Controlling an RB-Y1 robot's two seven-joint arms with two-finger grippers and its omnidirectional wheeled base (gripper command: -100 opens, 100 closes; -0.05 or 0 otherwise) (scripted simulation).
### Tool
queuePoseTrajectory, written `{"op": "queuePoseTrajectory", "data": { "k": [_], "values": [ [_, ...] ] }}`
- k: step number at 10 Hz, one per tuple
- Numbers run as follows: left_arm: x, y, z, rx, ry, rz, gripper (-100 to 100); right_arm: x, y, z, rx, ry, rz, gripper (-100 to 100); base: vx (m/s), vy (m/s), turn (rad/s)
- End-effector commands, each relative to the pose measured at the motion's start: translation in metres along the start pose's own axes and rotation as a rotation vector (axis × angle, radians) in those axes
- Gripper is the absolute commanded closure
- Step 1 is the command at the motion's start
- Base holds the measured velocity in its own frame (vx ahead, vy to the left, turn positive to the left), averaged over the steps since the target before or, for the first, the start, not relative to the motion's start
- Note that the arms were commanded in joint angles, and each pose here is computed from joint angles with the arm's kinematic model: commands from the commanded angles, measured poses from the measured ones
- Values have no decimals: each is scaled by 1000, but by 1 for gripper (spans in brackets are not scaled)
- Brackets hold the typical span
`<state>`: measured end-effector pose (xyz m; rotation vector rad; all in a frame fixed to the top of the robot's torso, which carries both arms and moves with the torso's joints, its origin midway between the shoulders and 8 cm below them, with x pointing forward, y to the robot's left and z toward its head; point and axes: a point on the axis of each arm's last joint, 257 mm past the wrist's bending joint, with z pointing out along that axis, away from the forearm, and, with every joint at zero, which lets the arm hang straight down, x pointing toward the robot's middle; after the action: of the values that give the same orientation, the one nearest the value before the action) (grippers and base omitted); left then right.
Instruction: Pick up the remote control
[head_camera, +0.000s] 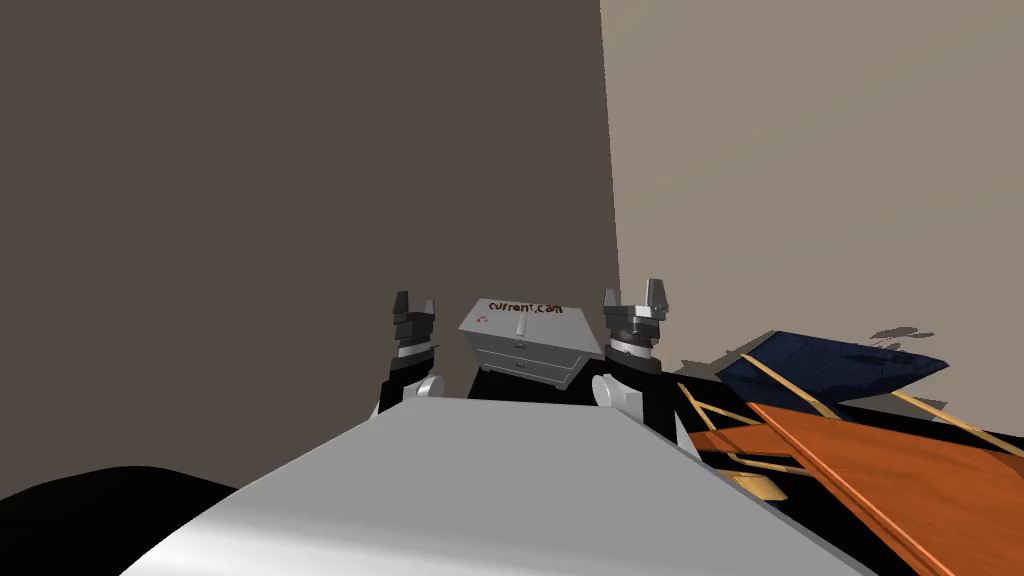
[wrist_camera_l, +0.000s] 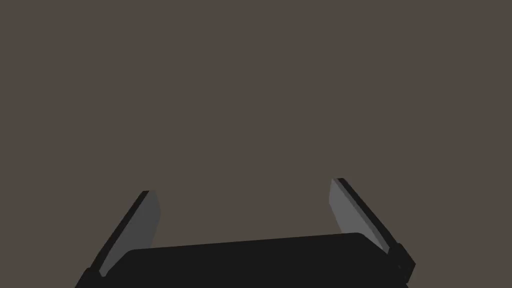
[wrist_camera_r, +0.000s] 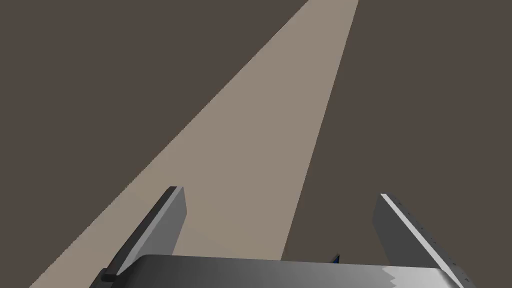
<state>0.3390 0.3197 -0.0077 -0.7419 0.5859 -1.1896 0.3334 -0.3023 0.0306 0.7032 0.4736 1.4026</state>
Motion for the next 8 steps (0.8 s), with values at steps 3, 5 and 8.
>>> {"op": "queuePoseTrajectory", "data": {
  "k": [3,5,8],
  "values": [
    [0,0,0,0,0,0,0,14,-17,-6,41,99,-61,-100,-1,-18,169],
    [0,0,0,0,0,0,0,24,-36,-16,80,172,-116,-100,5,-39,275],
    [0,0,0,0,0,0,0,34,-60,-31,131,270,-189,-100,-6,-41,230]
  ]
}}
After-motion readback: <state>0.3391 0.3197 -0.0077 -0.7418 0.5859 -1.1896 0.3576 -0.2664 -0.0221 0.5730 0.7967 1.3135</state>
